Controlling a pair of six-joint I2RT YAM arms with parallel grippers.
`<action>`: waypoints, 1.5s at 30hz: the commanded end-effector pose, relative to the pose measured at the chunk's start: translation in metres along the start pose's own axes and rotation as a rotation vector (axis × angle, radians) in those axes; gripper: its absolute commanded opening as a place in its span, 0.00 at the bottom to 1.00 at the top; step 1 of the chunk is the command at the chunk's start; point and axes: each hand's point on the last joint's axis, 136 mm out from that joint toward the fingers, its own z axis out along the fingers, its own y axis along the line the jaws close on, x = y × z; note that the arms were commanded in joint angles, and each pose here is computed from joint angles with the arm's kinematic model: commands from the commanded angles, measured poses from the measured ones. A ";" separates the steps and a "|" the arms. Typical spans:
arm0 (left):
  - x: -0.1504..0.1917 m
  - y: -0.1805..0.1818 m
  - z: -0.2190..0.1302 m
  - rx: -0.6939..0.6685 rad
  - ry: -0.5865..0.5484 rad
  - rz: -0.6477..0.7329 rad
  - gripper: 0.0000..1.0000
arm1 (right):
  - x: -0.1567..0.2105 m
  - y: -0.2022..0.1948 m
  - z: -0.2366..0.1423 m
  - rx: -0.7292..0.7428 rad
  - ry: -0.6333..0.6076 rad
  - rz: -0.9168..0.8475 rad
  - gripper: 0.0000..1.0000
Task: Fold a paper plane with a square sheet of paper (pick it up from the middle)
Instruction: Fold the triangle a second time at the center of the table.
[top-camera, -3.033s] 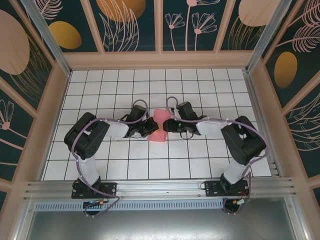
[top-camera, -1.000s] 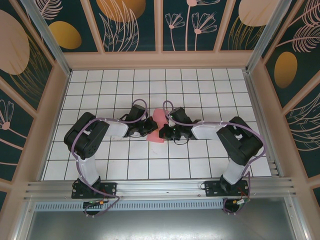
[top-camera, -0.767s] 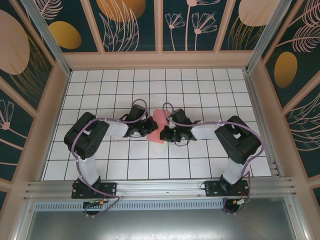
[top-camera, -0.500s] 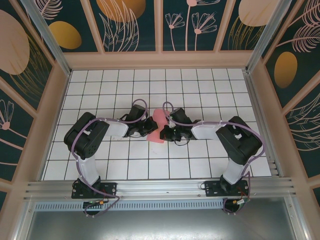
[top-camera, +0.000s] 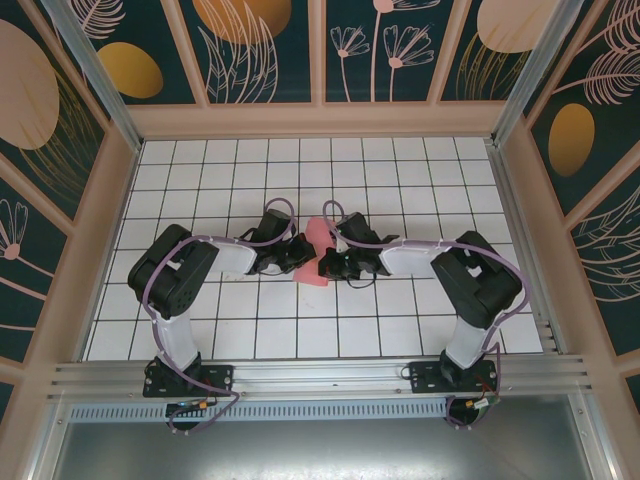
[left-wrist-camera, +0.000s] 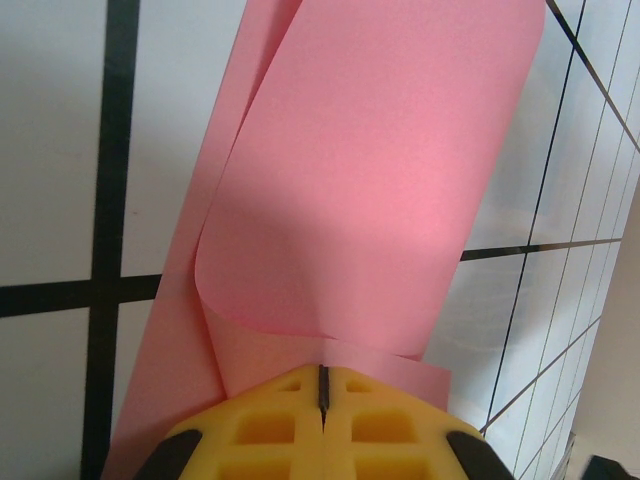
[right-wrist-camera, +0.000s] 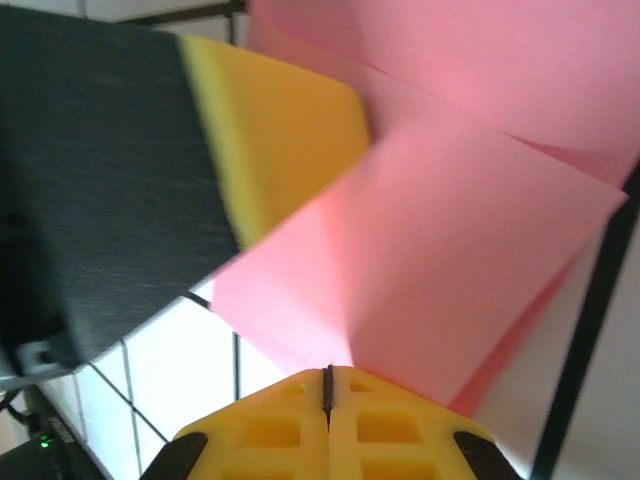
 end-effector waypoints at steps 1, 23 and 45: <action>0.011 0.027 0.006 -0.088 0.036 -0.015 0.05 | 0.008 -0.017 0.003 0.072 0.017 -0.002 0.05; 0.012 0.030 0.006 -0.095 0.041 -0.015 0.05 | 0.009 -0.013 -0.005 0.077 0.020 0.004 0.06; 0.012 0.029 0.007 -0.092 0.040 -0.016 0.05 | 0.015 -0.019 0.016 0.031 0.084 0.132 0.06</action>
